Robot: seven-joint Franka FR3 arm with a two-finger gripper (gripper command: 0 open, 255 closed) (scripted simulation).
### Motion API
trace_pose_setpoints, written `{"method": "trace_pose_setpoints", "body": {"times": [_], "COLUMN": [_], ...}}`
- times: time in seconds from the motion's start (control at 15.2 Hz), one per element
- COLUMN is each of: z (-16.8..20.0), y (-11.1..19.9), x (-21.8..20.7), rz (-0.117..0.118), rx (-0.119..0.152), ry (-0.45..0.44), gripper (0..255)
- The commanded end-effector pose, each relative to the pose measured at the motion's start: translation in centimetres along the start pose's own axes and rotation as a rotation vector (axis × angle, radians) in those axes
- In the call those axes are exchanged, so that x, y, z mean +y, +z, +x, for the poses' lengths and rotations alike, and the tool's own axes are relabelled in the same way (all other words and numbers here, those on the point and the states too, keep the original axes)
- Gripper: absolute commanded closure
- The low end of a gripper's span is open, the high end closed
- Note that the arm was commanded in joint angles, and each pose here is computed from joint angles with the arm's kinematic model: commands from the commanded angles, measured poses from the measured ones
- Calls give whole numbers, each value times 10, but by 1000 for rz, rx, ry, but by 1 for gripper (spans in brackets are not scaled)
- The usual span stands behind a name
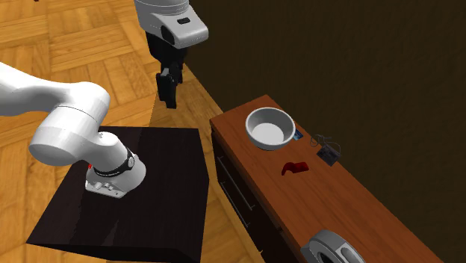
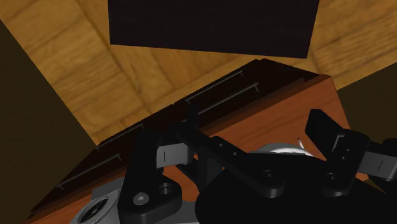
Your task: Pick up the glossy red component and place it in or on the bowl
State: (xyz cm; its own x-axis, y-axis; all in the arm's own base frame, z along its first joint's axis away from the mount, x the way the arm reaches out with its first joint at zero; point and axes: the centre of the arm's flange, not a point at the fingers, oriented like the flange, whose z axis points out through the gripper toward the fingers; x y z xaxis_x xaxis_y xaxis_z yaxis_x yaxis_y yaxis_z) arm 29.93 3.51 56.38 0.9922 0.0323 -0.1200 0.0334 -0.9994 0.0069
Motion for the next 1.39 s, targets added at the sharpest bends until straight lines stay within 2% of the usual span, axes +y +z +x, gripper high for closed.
{"method": "trace_pose_setpoints", "body": {"times": [0.0,1.32], "z": [0,199], "y": [0,162], "x": [0,3], "rz": [0,15], "rx": [0,61], "ry": [0,-31], "gripper": [0,0]}}
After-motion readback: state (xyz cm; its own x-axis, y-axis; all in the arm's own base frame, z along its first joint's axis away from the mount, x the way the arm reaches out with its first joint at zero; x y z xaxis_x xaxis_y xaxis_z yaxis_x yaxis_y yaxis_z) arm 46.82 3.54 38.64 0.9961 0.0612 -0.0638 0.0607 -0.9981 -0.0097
